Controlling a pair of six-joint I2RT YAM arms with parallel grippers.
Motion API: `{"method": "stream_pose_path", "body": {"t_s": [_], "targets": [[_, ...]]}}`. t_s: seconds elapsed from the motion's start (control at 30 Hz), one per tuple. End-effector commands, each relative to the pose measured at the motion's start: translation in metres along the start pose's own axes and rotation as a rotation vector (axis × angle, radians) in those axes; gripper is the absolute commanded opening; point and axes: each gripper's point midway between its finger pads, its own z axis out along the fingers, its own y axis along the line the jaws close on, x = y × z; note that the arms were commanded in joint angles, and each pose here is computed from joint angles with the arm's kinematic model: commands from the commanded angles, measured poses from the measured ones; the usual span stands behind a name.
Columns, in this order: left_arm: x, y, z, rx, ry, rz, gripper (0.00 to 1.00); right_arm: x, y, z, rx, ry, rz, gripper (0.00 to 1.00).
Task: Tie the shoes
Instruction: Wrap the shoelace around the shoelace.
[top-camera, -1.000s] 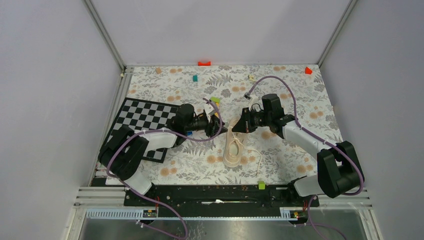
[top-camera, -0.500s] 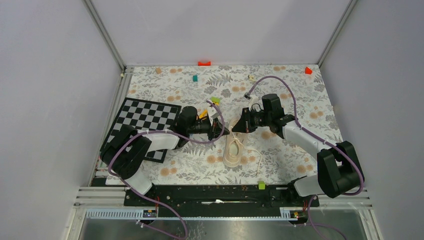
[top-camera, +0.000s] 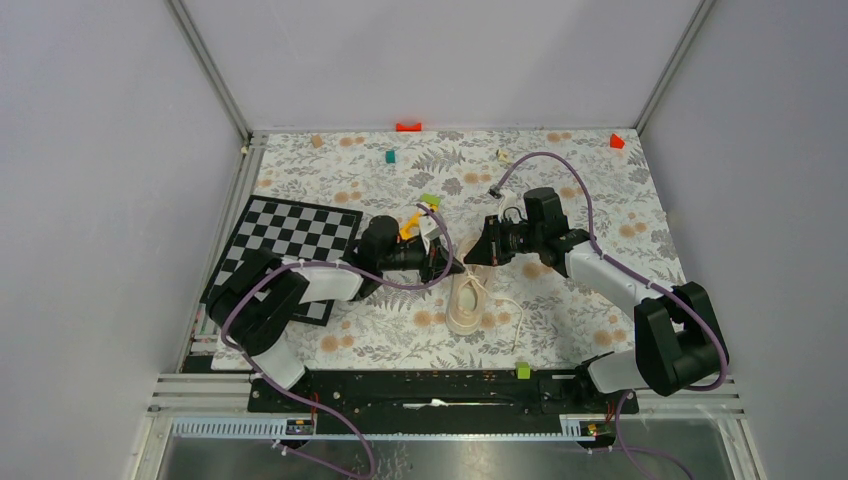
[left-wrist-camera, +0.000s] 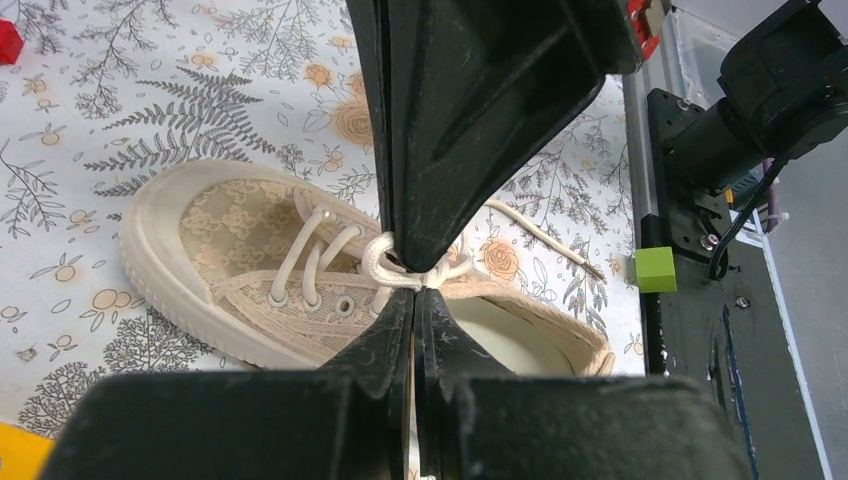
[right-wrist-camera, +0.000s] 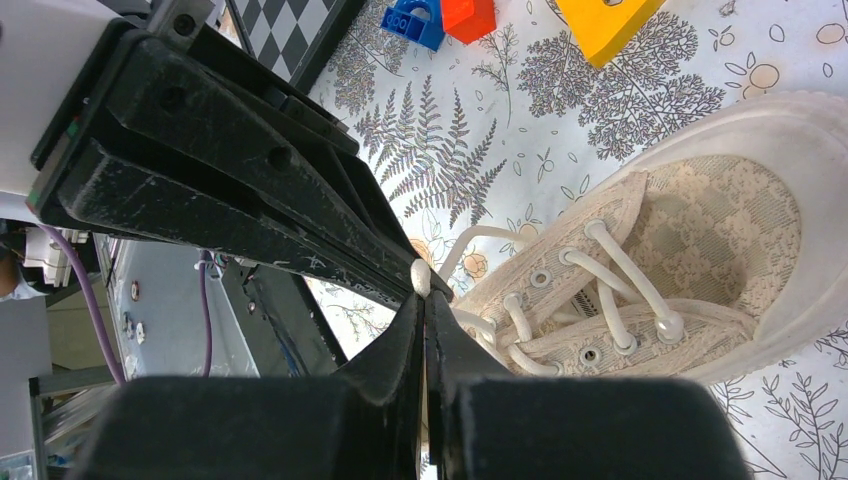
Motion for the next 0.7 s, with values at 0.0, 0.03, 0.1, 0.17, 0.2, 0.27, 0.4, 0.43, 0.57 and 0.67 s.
{"method": "stream_pose_path", "body": {"t_s": [0.0, 0.03, 0.1, 0.17, 0.2, 0.27, 0.4, 0.43, 0.57, 0.67], "targets": [[-0.0049, -0.0027, 0.0044, 0.024, -0.025, 0.038, 0.00, -0.0116, 0.0103, -0.0047, -0.033, -0.046, -0.039, 0.00], [-0.0046, -0.0020, 0.0046, 0.021, -0.026, 0.037, 0.00, -0.0115, 0.0101, -0.0045, -0.033, -0.045, -0.037, 0.00], [-0.0056, -0.0019, 0.0054, 0.022, -0.030, 0.036, 0.00, -0.0109, 0.0103, -0.0045, -0.033, -0.044, -0.038, 0.00], [-0.0056, -0.0017, 0.0057, 0.023, -0.032, 0.032, 0.00, -0.0112, 0.0104, -0.0045, -0.033, -0.044, -0.039, 0.00], [-0.0055, -0.0022, 0.0062, 0.027, -0.031, 0.031, 0.00, -0.0108, 0.0100, -0.0043, -0.033, -0.043, -0.038, 0.00], [-0.0040, -0.0024, 0.0073, 0.030, -0.029, 0.024, 0.00, -0.0108, 0.0100, -0.0040, -0.034, -0.043, -0.037, 0.00], [-0.0047, -0.0035, 0.0102, 0.038, -0.040, 0.007, 0.00, -0.0114, 0.0104, -0.0041, -0.036, -0.044, -0.038, 0.00], [-0.0049, -0.0037, 0.0105, 0.039, -0.043, 0.003, 0.00, -0.0112, 0.0105, -0.0040, -0.036, -0.044, -0.037, 0.00], [-0.0052, -0.0045, 0.0111, 0.047, -0.048, -0.004, 0.07, -0.0113, 0.0108, -0.0042, -0.037, -0.044, -0.038, 0.00], [-0.0062, -0.0060, 0.0115, 0.055, -0.055, -0.003, 0.12, -0.0108, 0.0109, -0.0041, -0.037, -0.043, -0.036, 0.00]]}}
